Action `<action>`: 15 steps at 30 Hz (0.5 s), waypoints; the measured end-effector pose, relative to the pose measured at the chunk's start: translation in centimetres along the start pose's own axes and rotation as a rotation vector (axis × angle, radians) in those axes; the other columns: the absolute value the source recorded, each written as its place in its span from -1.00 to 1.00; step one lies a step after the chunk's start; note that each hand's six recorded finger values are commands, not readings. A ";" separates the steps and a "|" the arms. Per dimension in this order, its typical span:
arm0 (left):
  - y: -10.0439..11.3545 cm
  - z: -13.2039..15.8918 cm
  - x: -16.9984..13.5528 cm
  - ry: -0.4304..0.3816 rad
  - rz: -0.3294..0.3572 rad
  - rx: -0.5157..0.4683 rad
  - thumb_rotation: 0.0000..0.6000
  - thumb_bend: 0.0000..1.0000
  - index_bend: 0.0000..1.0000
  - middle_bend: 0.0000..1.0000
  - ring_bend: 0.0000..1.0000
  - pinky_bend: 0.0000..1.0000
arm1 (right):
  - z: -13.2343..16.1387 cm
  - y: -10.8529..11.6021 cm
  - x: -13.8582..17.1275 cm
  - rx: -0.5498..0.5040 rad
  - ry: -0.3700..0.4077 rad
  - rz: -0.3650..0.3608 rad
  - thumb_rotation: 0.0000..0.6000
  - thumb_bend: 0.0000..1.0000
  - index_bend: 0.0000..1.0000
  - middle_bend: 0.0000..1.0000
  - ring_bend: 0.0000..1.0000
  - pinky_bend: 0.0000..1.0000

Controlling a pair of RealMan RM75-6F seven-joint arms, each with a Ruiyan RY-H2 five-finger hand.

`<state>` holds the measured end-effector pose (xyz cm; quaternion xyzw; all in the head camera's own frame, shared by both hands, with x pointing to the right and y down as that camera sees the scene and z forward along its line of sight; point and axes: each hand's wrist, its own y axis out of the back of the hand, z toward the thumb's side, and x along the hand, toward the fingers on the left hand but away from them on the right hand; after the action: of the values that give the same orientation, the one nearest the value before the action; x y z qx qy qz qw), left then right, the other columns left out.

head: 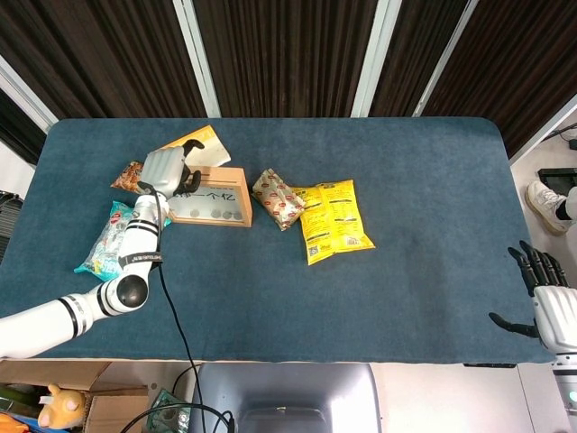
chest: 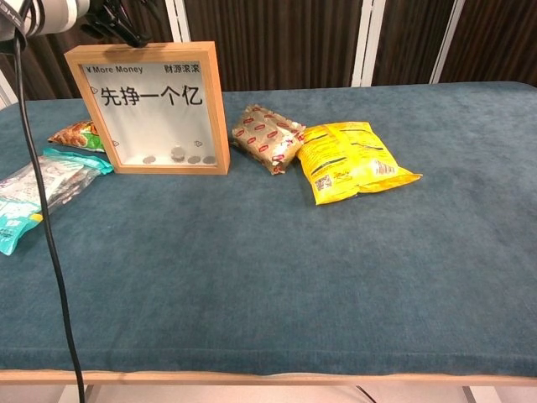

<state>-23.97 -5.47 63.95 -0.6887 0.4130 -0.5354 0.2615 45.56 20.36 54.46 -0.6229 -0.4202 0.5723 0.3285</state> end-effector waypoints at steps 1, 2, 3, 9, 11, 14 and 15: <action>0.1 0.1 -0.1 -0.003 0.004 -0.004 1.00 -0.03 -0.55 1.00 1.00 1.00 | 0.0 0.0 0.0 0.000 0.001 0.000 1.00 -0.65 -1.00 -1.00 -1.00 -1.00; 0.2 0.2 -0.2 -0.008 0.008 -0.006 1.00 -0.04 -0.56 1.00 1.00 1.00 | 0.0 0.0 0.0 0.000 0.001 0.000 1.00 -0.65 -1.00 -1.00 -1.00 -1.00; 0.4 0.3 -0.3 -0.016 0.013 -0.008 1.00 -0.05 -0.57 1.00 1.00 1.00 | 0.0 0.0 0.0 0.001 0.002 0.000 1.00 -0.65 -1.00 -1.00 -1.00 -1.00; 1.8 1.2 -2.9 -0.093 0.054 0.001 1.00 -0.09 -0.61 1.00 0.97 1.00 | 0.3 -0.2 -0.2 0.006 0.008 0.005 1.00 -0.65 -1.00 -1.00 -1.00 -1.00; 2.1 1.2 -4.5 -0.124 0.063 0.004 1.00 -0.10 -0.66 0.94 0.83 1.00 | 0.5 -0.4 -0.2 0.009 0.015 0.010 1.00 -0.64 -1.00 -1.00 -1.00 -1.00; 2.3 0.5 -7.9 -0.175 0.076 0.025 1.00 -0.15 -0.76 0.58 0.46 1.00 | 0.9 -0.7 -0.2 0.013 0.026 0.017 1.00 -0.64 -1.00 -1.00 -1.00 -1.00; 2.4 0.0 -9.3 -0.192 0.083 0.039 1.00 -0.17 -0.80 0.42 0.32 1.00 | 1.0 -0.8 -0.1 0.014 0.030 0.019 1.00 -0.65 -1.00 -1.00 -1.00 -1.00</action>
<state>-25.49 1.21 57.22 -0.7138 0.4039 -0.4637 0.3353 44.43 20.49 55.06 -0.6332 -0.4051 0.5689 0.3337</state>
